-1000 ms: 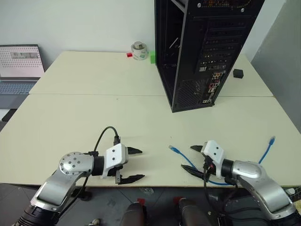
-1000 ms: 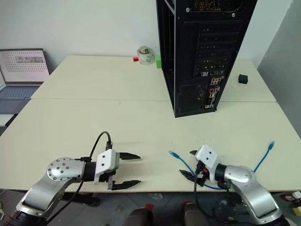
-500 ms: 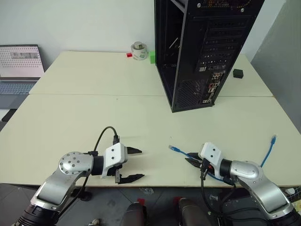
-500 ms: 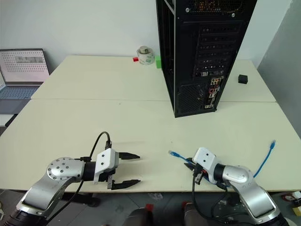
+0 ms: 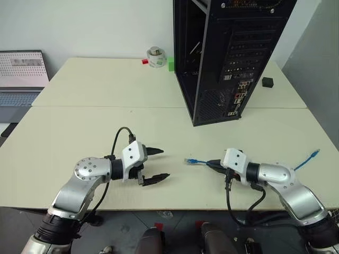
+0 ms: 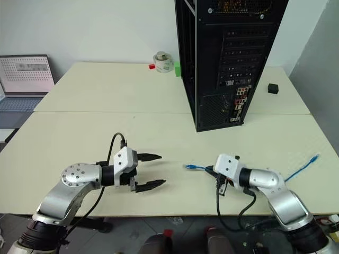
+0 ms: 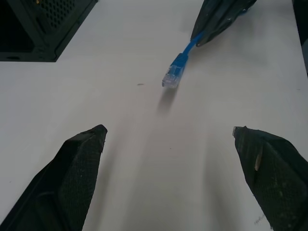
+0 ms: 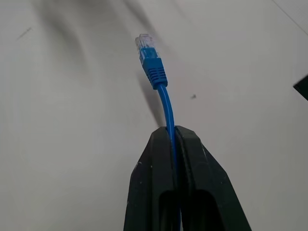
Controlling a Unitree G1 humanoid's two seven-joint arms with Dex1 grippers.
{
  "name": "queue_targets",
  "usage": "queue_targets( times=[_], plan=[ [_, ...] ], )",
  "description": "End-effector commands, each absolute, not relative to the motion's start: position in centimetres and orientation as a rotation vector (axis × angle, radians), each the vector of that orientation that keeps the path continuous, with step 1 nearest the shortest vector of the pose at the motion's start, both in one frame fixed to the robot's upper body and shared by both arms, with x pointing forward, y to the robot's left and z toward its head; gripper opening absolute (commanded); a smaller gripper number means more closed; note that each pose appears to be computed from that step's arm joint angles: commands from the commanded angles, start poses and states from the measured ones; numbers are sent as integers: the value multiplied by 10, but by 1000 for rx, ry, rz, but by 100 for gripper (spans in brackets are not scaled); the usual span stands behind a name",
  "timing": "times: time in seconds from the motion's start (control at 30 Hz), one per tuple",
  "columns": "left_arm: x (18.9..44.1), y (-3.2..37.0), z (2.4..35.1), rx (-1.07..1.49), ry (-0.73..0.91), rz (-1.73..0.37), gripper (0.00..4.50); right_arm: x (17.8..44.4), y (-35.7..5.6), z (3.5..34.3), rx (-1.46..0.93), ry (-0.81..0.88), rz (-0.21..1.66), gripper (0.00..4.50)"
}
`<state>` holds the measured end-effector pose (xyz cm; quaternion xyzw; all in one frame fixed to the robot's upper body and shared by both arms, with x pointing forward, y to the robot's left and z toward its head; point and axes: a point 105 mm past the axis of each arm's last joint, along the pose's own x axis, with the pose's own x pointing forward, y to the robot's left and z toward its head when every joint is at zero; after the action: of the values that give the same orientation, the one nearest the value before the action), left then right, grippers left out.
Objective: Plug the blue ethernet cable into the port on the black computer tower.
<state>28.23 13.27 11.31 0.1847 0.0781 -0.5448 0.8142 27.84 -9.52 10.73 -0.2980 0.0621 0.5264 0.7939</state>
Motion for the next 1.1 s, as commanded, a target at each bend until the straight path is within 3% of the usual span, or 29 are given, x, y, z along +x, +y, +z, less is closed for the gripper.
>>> queue_targets(
  times=[0.03, 0.33, 0.6, 0.97, 1.1],
  plan=[
    [288, 124, 125, 381, 124, -1178, 450, 281, -83, 125, -691, 57, 1186, 5],
    [285, 111, 123, 363, 149, -1268, 450, 286, -69, 130, -712, 30, 1221, 5],
    [286, 109, 121, 339, 153, -1300, 306, 286, -67, 132, -715, 20, 1221, 0],
    [291, 109, 117, 347, 153, -1292, 37, 286, -67, 133, -715, 17, 1220, 0],
    [292, 108, 115, 354, 145, -1288, 27, 285, -67, 133, -720, 16, 1221, 0]
  ],
)
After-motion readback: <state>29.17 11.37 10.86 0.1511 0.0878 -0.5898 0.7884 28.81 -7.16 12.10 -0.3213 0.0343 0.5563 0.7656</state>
